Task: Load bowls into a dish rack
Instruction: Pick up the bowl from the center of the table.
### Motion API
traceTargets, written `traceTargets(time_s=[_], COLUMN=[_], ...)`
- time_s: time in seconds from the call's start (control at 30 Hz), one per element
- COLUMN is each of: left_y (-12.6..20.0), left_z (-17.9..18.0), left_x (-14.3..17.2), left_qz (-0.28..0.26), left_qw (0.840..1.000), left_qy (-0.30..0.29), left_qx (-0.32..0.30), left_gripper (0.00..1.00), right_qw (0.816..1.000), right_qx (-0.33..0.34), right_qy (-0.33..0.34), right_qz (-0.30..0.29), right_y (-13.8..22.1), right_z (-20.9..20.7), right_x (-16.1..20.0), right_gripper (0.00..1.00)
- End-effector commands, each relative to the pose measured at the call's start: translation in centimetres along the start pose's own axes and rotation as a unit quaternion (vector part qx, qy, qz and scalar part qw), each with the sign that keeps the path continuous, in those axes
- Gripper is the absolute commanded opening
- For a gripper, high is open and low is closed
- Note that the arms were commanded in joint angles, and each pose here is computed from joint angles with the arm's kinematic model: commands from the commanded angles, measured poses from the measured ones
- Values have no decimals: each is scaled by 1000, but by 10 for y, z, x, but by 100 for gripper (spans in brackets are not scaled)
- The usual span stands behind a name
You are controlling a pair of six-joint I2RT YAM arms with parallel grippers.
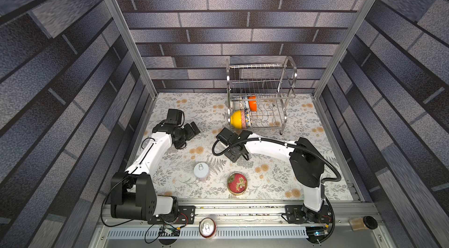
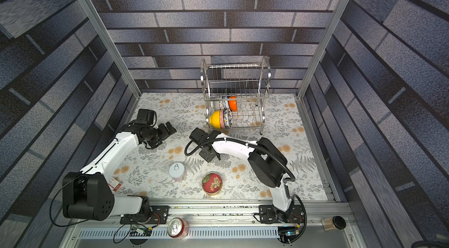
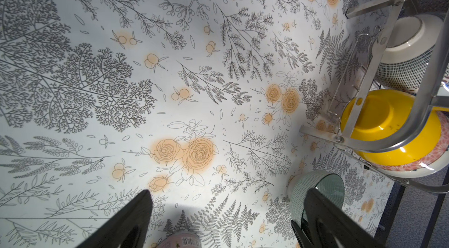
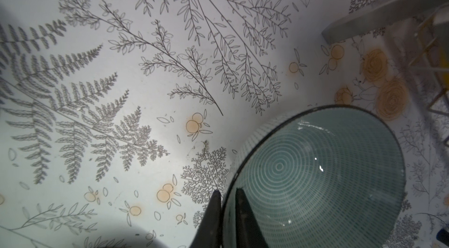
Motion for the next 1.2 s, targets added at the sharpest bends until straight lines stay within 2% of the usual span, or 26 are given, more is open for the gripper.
traceTargets(time_s=[0.0,0.4,0.73,0.93,1.17], left_y=[3,19,27,30,31], left_z=[-3,-28,-58,-79,-101], left_x=[-1,0,10,20,39], left_qz=[-3,-53,-93,-119,-134], left_qw=[1000,993,972,954,923], left_qy=[-22,-105,-213,-269,-343], left_qx=[-8,5,21,62,110], left_gripper=[100,100,100,100,100], right_qw=[1000,997,987,966,910], right_qx=[-3,-11,-29,-62,-97], right_qy=[4,-25,-61,-134,-248], right_qz=[6,-67,-149,-214,-319], right_y=[-3,25,55,75,111], right_z=[4,0,-11,-34,-80], right_x=[6,2,2,10,20], right_gripper=[11,6,5,4,3])
Point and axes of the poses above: each gripper's point midway between its finger pads, its own y axis back along the fingers, its own z axis along the line the jaws close on, x = y × z, the point moved 2 cm from there along y, back along the fingers
